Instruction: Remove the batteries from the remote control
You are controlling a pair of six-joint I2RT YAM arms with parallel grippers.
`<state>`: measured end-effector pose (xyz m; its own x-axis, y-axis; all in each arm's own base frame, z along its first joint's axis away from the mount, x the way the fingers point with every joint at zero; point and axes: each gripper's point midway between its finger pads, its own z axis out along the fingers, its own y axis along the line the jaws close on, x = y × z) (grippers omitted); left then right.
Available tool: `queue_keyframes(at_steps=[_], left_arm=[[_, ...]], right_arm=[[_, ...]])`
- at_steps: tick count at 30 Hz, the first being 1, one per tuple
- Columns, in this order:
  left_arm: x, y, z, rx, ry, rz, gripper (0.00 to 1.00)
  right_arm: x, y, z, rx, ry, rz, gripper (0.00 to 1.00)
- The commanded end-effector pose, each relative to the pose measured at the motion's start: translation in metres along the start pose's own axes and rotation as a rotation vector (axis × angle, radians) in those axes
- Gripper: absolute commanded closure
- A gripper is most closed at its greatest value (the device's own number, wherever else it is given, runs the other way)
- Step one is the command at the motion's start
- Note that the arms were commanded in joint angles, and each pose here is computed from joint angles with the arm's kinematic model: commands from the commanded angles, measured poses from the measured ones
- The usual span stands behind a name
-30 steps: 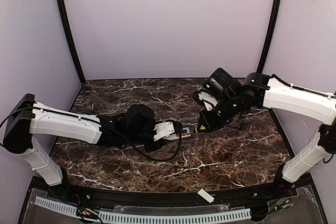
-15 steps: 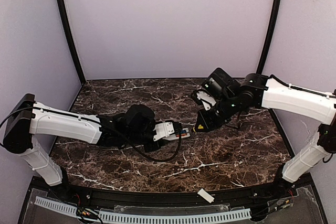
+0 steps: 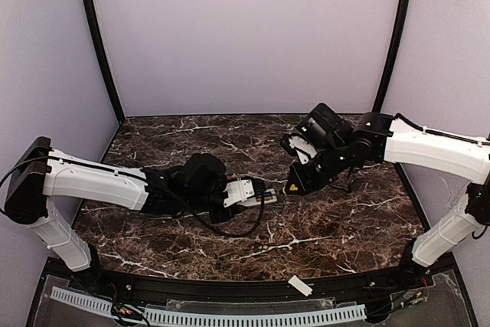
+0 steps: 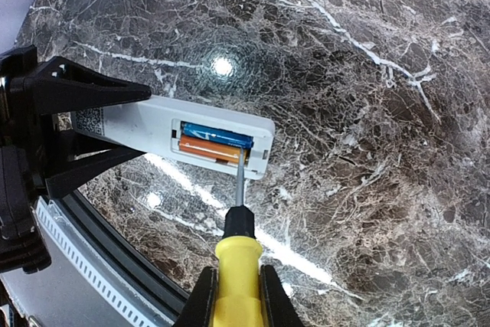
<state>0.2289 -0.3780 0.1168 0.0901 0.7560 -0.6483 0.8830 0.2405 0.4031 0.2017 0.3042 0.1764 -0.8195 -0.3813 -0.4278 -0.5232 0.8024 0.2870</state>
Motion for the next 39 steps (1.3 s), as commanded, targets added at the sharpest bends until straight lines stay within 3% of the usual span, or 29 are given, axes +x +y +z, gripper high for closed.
queue_keyframes(at_steps=[1,39], left_arm=[[-0.017,0.008,-0.005,-0.026,-0.057,-0.003,1.00],[-0.018,0.008,-0.007,-0.028,-0.065,-0.002,1.00]], right_arm=[[0.005,-0.007,-0.010,0.043,0.015,0.009,1.00],[0.003,0.019,0.012,-0.081,0.030,-0.046,1.00]])
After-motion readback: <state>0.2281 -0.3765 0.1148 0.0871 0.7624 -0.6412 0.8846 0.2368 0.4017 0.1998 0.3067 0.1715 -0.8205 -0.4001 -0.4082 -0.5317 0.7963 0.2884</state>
